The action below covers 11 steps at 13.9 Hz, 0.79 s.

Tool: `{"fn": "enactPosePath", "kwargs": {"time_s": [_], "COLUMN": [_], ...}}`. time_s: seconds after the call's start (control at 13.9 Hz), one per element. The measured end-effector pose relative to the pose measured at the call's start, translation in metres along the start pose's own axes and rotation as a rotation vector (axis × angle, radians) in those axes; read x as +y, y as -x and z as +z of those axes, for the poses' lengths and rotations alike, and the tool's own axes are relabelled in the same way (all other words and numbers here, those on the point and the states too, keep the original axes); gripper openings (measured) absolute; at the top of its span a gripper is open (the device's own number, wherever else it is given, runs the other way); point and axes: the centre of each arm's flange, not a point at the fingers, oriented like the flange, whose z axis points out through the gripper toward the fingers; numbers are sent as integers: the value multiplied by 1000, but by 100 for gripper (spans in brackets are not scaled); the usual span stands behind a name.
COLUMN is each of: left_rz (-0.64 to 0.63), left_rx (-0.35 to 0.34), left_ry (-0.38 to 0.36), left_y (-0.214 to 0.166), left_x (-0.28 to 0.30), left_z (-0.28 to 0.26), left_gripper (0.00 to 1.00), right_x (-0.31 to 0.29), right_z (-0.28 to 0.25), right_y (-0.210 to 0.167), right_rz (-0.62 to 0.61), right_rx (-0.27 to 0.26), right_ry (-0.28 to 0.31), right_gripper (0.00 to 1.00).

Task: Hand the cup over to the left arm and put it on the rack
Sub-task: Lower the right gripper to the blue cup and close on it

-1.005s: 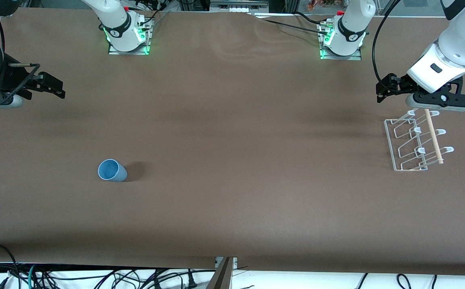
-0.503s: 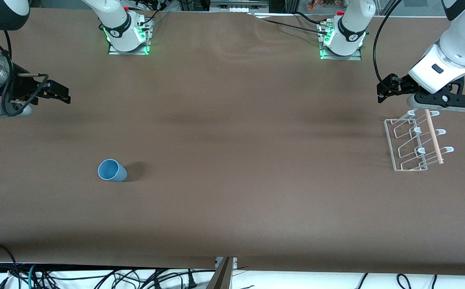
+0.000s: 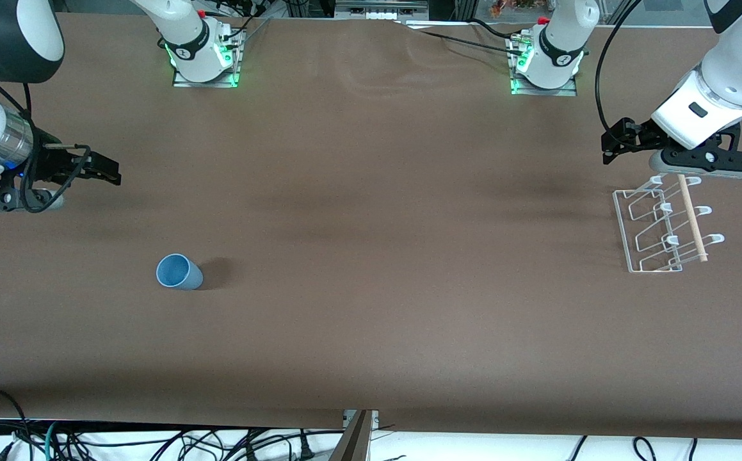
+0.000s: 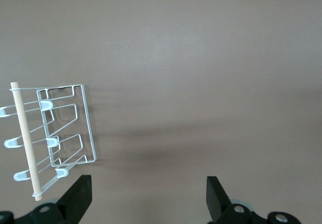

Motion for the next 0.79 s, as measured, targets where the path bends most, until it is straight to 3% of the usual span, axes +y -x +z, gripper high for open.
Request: {"fn": "enactPosePath", "kwargs": {"time_s": [0.22,0.5,0.79], "left_rz": [2,3,3], "left_rx": [-1,-1,-2], "left_ry": [0,0,0], "left_y": [0,0,-1], "left_x": [1,1,2], "left_z": [0,1,1], "left_gripper": [100,100,100], "right_x": [3,18,20], "right_z": [41,132,221], "right_y": [-28,-72,-104], "right_rz": [-25,-61,-69], "right_rx": [2,-18,0], "right_ry": [5,14,25], "right_gripper": [99,99,99]}}
